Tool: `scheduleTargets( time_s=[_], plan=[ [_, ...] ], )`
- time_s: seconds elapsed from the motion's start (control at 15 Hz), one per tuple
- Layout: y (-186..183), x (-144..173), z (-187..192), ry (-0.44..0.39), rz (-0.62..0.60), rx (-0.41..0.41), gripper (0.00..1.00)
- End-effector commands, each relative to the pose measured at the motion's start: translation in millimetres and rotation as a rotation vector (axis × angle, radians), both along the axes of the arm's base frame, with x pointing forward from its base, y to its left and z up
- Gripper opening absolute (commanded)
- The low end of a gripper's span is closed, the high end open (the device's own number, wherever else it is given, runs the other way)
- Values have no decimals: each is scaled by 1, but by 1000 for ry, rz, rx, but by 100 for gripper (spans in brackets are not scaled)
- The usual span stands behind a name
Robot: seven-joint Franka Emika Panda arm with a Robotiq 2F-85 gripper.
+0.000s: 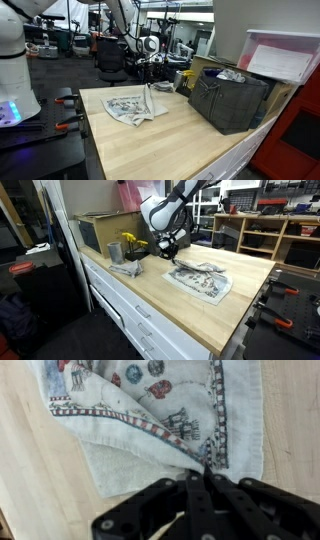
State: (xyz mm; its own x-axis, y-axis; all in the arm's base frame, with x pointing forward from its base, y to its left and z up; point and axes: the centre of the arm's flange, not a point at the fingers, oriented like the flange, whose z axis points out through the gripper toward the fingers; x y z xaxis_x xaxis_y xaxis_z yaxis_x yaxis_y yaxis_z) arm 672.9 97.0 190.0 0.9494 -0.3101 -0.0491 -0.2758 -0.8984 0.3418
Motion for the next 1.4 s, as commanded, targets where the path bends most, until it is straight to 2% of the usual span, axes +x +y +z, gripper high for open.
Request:
scheduleTargets(
  time_s=[0.0,0.6,0.67,0.73,1.07,1.33],
  plan=[
    [14,6,-1,28,-24,8,1],
    [44,21,-2,12,-24,87,1],
    [43,23,-1,-7,-13,86,29],
    [41,25,0,-25,-10,75,30],
    [11,34,10,-85,-30,34,66],
    [-37,37,17,-116,-26,-40,96]
  ],
)
